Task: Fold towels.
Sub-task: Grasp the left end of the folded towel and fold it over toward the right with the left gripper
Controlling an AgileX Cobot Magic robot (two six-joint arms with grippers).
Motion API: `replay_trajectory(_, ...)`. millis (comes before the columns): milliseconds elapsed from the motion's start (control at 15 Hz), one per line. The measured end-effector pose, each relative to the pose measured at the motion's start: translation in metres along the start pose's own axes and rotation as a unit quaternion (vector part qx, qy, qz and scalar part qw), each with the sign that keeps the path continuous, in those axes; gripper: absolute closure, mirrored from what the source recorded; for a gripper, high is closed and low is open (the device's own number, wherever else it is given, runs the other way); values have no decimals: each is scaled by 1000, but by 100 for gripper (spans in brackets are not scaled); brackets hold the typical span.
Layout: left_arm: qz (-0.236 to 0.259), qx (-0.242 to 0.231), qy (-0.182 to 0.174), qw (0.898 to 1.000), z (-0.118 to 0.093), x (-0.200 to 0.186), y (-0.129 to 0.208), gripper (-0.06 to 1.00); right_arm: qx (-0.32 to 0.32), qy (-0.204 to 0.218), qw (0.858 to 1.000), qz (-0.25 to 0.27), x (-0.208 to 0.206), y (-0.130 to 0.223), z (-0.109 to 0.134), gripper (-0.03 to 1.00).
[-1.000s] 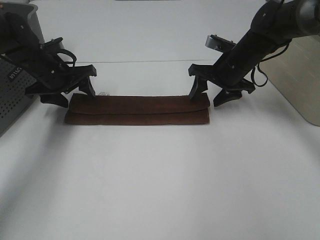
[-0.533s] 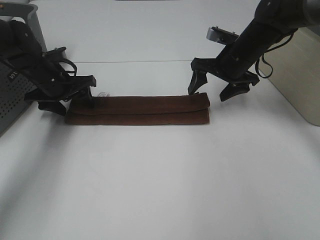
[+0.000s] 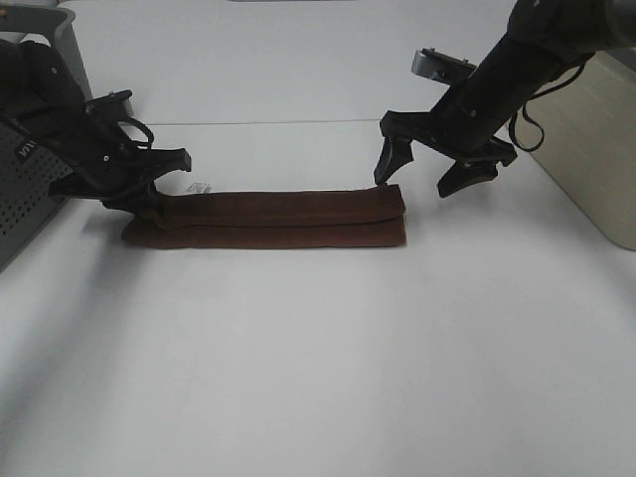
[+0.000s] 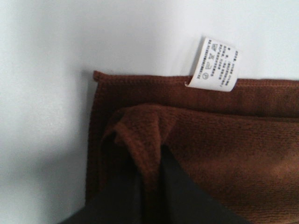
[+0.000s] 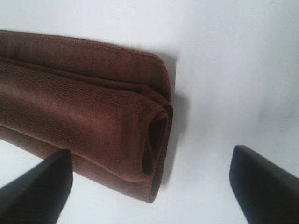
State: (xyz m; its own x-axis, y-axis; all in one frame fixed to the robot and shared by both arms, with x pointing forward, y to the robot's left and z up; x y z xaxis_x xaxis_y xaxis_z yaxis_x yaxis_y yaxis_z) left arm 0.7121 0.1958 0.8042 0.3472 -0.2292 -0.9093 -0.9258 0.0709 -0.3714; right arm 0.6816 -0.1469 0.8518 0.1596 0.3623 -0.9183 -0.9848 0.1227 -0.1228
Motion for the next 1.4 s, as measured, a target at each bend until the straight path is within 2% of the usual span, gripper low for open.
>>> replay_trajectory(267,2,13,-7,1000,2,-2,0,89,-8,-9,1000,-24,-22,-5,10,12)
replay_trajectory(333,2,15,-7,1000,2,-4,0,86,-8,-9,1000,-24,-22,-5,10,12)
replay_trajectory(400,4,15,-7,1000,1,-5,0,79,-8,-9,1000,-23,-22,-5,10,12)
replay_trajectory(600,17,18,-6,1000,1,-6,4,39,-8,-9,1000,-23,-22,-5,10,12)
replay_trajectory(667,19,22,-8,1000,2,-6,5,34,-9,-9,1000,-22,-22,-5,10,12)
replay_trajectory(1067,11,46,-25,999,8,-6,2,27,-9,-8,1000,-21,-22,-4,10,12)
replay_trajectory(1400,14,44,-26,999,9,1,5,27,-8,-9,1000,-22,-22,-5,10,12)
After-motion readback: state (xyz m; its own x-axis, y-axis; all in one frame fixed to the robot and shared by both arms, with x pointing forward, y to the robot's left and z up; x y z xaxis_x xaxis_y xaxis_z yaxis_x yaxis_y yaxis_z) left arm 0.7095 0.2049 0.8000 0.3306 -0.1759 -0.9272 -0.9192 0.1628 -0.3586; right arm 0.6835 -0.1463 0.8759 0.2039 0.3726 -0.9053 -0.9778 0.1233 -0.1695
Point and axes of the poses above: a point on each arm's last joint axis where the gripper is mounted, x pointing out along that axis toward the gripper, z along the wrist's bending axis when the last joint is at zero, y = z × x, the point moved 8 cm from there along x, pointing out along that axis toward the gripper, and after that the axes turned 15 degrees about x, right-handed, at the moved point
